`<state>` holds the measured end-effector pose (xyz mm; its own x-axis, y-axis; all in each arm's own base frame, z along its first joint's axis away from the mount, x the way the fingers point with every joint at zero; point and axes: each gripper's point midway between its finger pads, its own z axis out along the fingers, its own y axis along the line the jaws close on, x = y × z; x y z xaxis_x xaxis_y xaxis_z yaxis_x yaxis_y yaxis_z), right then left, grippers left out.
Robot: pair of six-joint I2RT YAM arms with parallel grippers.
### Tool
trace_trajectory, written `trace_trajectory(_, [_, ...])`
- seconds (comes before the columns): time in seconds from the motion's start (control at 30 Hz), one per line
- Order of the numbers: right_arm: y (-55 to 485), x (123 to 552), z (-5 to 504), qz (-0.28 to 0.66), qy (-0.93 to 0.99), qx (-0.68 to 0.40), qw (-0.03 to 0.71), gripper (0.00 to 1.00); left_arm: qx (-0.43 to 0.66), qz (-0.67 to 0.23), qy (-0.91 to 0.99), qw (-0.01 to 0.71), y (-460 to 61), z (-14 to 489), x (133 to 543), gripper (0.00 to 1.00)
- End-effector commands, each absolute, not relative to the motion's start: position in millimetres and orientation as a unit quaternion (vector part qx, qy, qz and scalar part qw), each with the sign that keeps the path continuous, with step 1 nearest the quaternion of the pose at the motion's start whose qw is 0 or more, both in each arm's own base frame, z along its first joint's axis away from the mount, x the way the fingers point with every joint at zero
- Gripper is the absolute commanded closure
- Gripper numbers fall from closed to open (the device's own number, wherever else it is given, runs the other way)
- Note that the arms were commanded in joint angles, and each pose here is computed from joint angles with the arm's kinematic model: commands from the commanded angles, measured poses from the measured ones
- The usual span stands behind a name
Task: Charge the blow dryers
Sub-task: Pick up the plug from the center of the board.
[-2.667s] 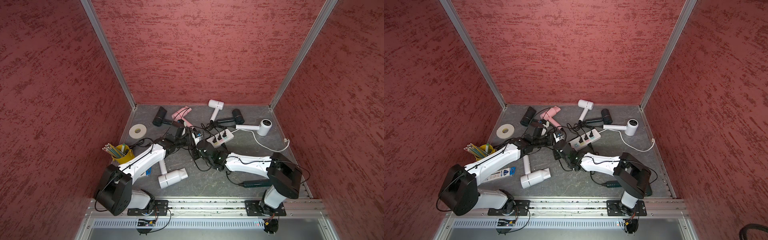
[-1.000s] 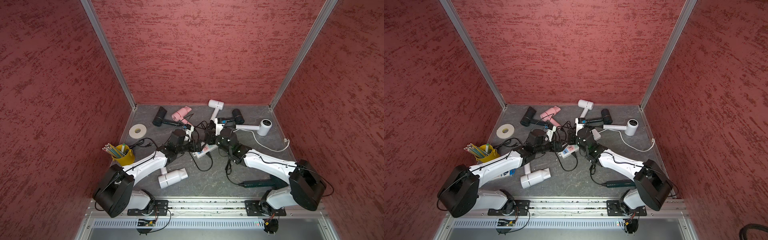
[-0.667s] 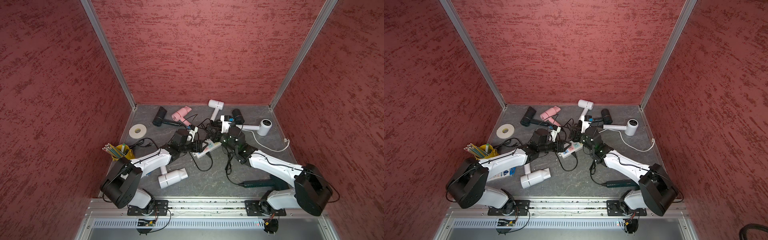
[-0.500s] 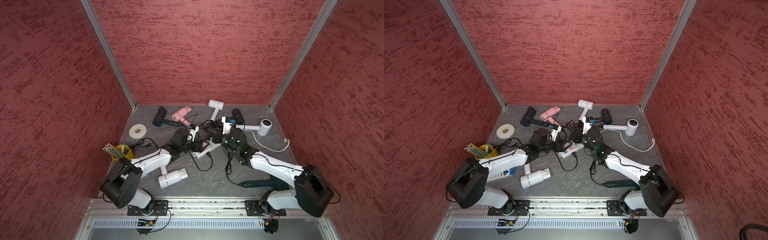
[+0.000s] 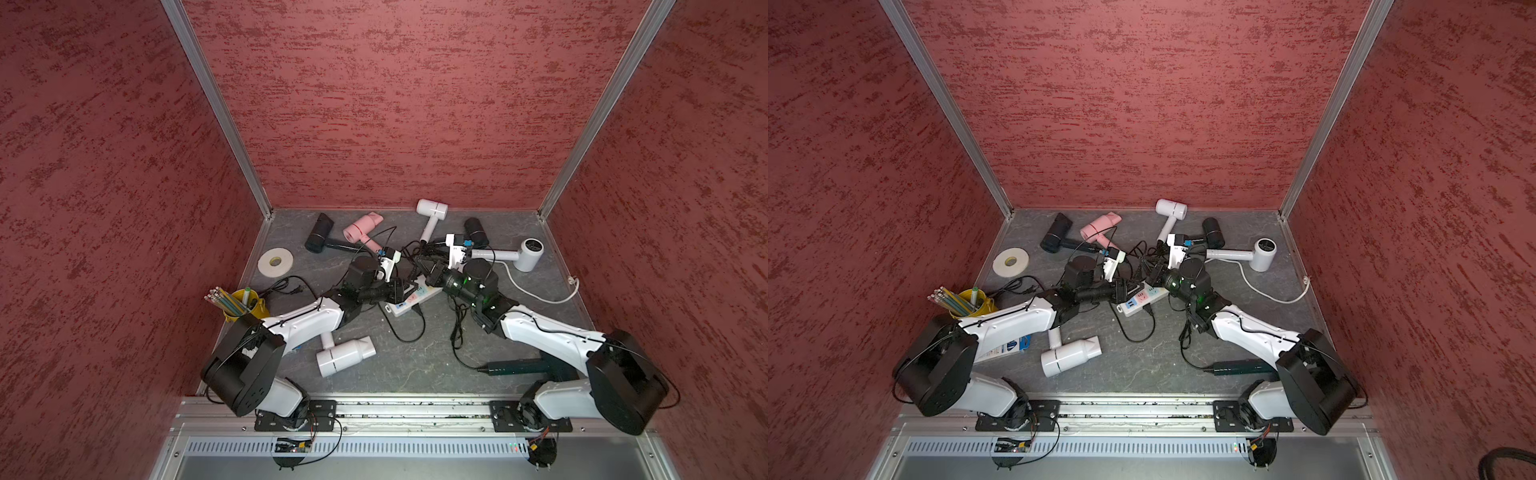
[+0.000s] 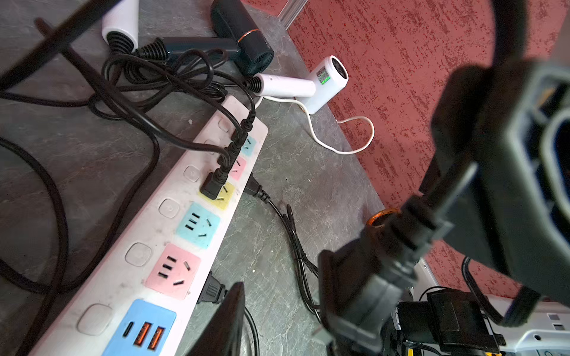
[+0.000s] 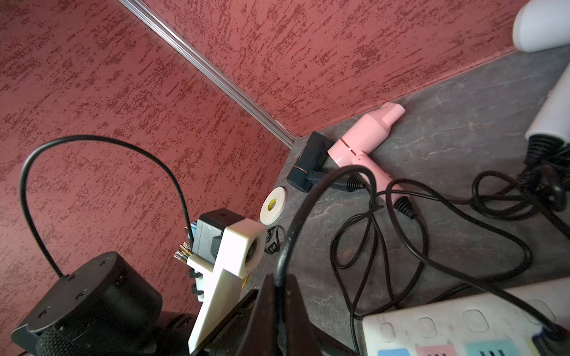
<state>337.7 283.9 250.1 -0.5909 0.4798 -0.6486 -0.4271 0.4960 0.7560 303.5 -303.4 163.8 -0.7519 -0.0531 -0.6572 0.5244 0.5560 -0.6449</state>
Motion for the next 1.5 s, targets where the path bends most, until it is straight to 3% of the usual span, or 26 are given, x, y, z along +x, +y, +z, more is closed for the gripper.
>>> trace_trajectory(0.0, [284.2,334.7,259.3,0.527,0.72,0.016,0.451,1.0,0.158,-0.457,0.811,0.329,-307.1,168.2,301.3,0.66])
trace_trajectory(0.33, [285.9,333.7,245.1,0.53,0.731,0.021,0.43,1.0,0.176,-0.469,0.798,0.334,-310.5,175.3,295.2,0.84])
trace_trajectory(0.83, [284.9,340.5,226.0,0.502,0.77,0.002,0.394,0.99,0.213,-0.452,0.792,0.35,-317.2,177.9,287.4,0.89])
trace_trajectory(0.93, [285.4,340.5,225.4,0.489,0.783,-0.017,0.384,0.8,0.22,-0.44,0.795,0.356,-316.6,177.1,287.2,0.9])
trace_trajectory(1.13, [281.8,335.4,219.1,0.462,0.815,-0.068,0.343,0.53,0.231,-0.414,0.801,0.365,-314.6,174.3,288.3,0.92])
trace_trajectory(1.3, [272.0,328.7,204.1,0.419,0.855,-0.108,0.287,0.46,0.24,-0.402,0.802,0.371,-314.5,173.9,287.7,0.92])
trace_trajectory(1.47, [270.2,327.3,194.9,0.415,0.874,-0.115,0.225,0.45,0.248,-0.389,0.804,0.376,-315.2,172.3,286.5,0.93])
